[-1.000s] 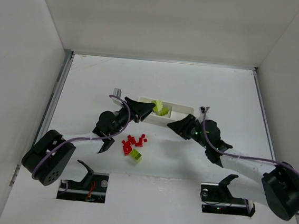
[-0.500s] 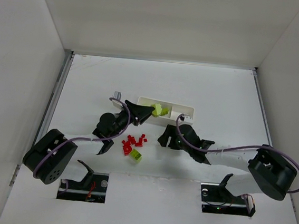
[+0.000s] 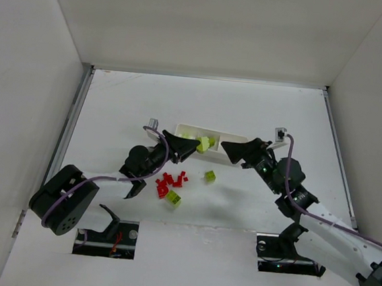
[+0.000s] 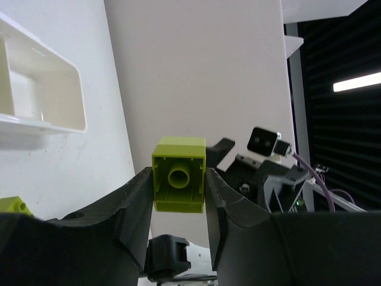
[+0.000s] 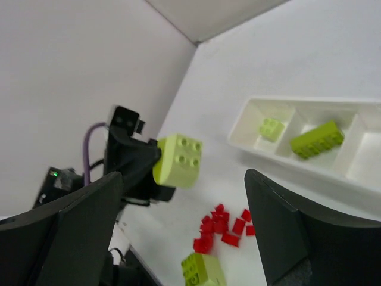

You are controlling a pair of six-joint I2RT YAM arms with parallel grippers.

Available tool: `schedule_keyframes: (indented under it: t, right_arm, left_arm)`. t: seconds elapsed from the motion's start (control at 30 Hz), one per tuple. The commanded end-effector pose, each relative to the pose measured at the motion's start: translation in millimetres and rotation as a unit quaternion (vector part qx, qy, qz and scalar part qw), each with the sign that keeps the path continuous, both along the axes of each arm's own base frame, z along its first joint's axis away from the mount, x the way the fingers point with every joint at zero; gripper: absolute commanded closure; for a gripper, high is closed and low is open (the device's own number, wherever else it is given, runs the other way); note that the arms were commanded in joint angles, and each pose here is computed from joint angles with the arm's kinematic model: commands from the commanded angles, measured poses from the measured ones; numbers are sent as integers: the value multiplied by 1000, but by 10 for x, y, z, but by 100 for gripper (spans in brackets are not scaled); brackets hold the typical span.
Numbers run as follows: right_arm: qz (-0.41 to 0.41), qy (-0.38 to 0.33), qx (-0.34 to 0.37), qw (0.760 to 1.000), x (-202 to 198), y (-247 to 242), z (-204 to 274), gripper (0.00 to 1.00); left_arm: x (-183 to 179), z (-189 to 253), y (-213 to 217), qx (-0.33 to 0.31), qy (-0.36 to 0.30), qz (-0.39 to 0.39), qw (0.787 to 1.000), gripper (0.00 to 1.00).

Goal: Sort the legos into containers by color

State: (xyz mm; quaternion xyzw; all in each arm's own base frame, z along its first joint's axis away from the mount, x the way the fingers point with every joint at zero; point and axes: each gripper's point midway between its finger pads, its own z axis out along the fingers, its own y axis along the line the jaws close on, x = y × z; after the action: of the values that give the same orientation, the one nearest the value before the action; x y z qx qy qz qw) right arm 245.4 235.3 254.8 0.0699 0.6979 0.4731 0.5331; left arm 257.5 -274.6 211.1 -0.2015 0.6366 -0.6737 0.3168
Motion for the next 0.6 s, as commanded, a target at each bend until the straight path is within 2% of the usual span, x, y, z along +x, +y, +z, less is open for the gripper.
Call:
schedule_keyframes:
  t: [0.0, 0.2, 0.27, 0.37, 0.57]
  right_arm:
    - [56, -23, 52, 997, 5, 115, 154, 11]
    - [121, 10, 93, 988, 68, 308, 68, 12]
    - [138, 10, 105, 985, 35, 359, 76, 16]
    - [151, 9, 117, 982, 15, 399, 81, 27]
    - [163, 17, 120, 979, 27, 454, 46, 38]
  left_arm:
    - [-171, 653, -33, -71, -102, -24, 992, 85]
    - [-284, 739, -98, -79, -115, -39, 989, 84]
    - [-294, 756, -109, -80, -118, -43, 989, 84]
    - [-308, 752, -122, -80, -120, -45, 989, 84]
    - [-301, 730, -163, -78, -118, -49, 989, 84]
